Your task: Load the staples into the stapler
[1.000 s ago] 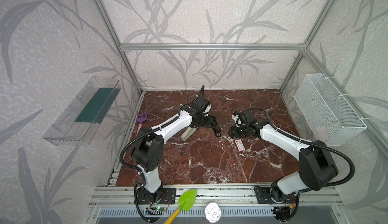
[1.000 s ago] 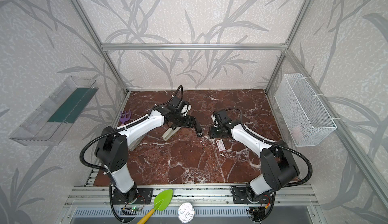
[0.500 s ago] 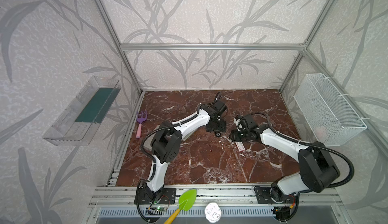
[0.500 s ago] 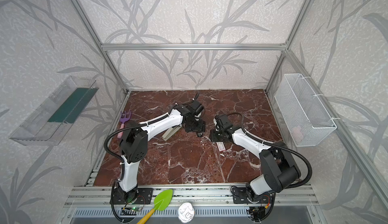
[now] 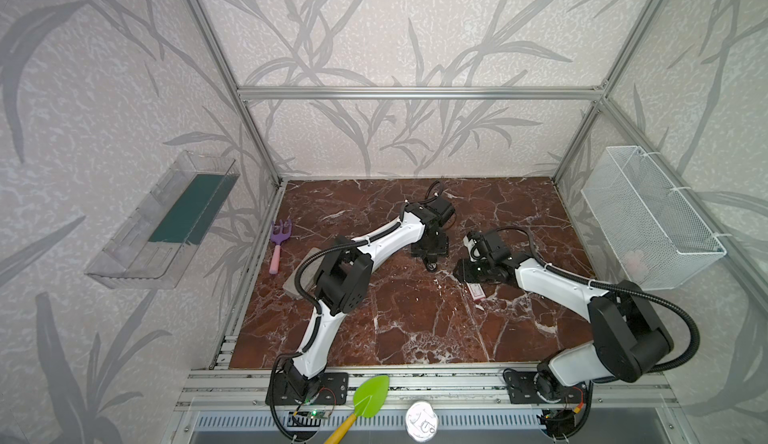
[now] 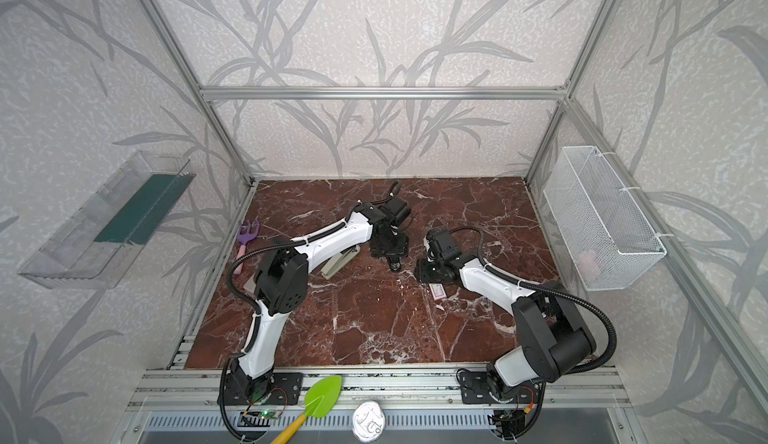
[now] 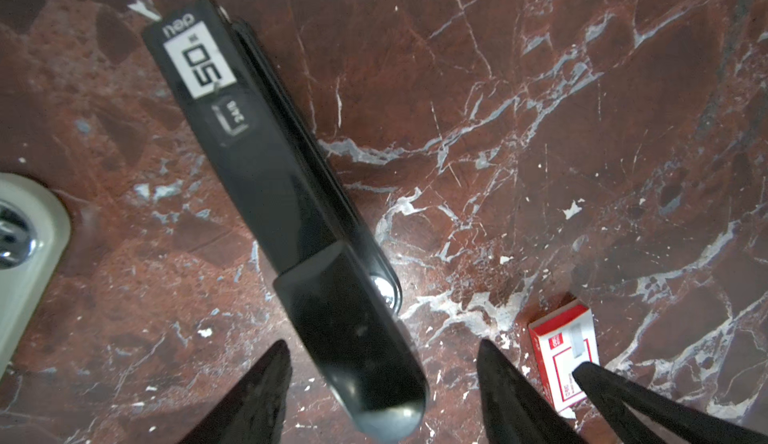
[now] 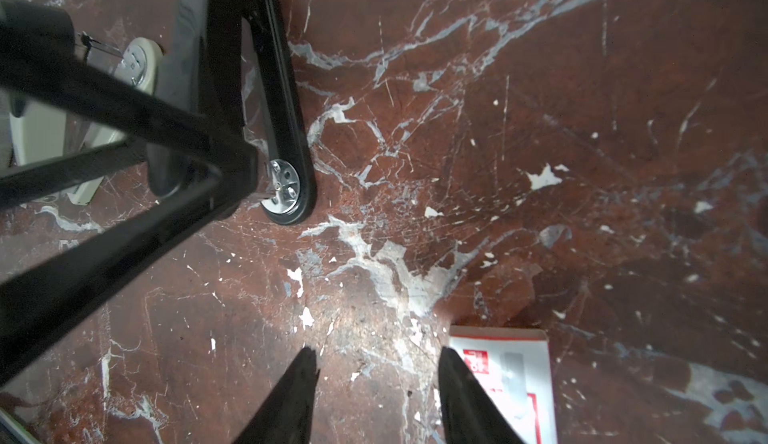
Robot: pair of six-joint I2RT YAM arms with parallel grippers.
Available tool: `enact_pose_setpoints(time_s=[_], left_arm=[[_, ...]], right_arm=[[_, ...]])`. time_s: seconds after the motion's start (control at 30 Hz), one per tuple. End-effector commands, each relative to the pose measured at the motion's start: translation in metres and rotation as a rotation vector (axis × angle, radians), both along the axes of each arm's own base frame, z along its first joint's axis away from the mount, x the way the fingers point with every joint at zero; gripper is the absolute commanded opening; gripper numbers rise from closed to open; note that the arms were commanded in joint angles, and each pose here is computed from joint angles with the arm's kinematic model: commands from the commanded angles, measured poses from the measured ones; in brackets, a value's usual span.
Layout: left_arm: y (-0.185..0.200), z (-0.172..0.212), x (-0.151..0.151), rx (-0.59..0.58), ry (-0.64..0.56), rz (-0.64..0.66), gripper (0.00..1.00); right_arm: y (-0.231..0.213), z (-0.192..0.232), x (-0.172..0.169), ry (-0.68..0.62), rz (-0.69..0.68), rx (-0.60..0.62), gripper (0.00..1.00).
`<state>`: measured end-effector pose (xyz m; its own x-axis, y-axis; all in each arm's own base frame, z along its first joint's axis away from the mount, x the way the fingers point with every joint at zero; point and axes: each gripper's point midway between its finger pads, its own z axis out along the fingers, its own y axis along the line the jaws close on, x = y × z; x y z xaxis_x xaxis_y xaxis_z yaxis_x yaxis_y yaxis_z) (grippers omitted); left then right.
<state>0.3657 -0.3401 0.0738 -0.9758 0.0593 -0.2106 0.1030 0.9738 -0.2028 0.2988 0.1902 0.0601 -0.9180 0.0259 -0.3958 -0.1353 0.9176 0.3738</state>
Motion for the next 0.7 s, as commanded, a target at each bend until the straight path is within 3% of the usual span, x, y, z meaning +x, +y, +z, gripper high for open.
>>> enact_pose_setpoints(time_s=[0.0,0.33,0.47,0.57,0.67], left_arm=[[-0.001,-0.001,0.001,0.025,0.013,0.022,0.68],[0.01,-0.016,-0.002,0.095,0.037,0.009,0.48],[0.015,-0.016,-0.001,0.117,0.032,0.003,0.34],[0.016,-0.016,-0.001,0.116,0.037,0.0,0.29],[0.02,-0.019,-0.002,0.129,0.042,-0.002,0.31]], right_arm=[[-0.003,0.003,-0.001,-0.016,-0.023,0.012,0.49],[-0.002,-0.005,-0.001,-0.01,-0.046,0.041,0.48],[-0.001,-0.007,-0.002,-0.008,-0.045,0.051,0.48],[0.003,-0.009,-0.002,-0.004,-0.042,0.071,0.48],[0.005,-0.012,-0.002,0.001,-0.044,0.088,0.48]])
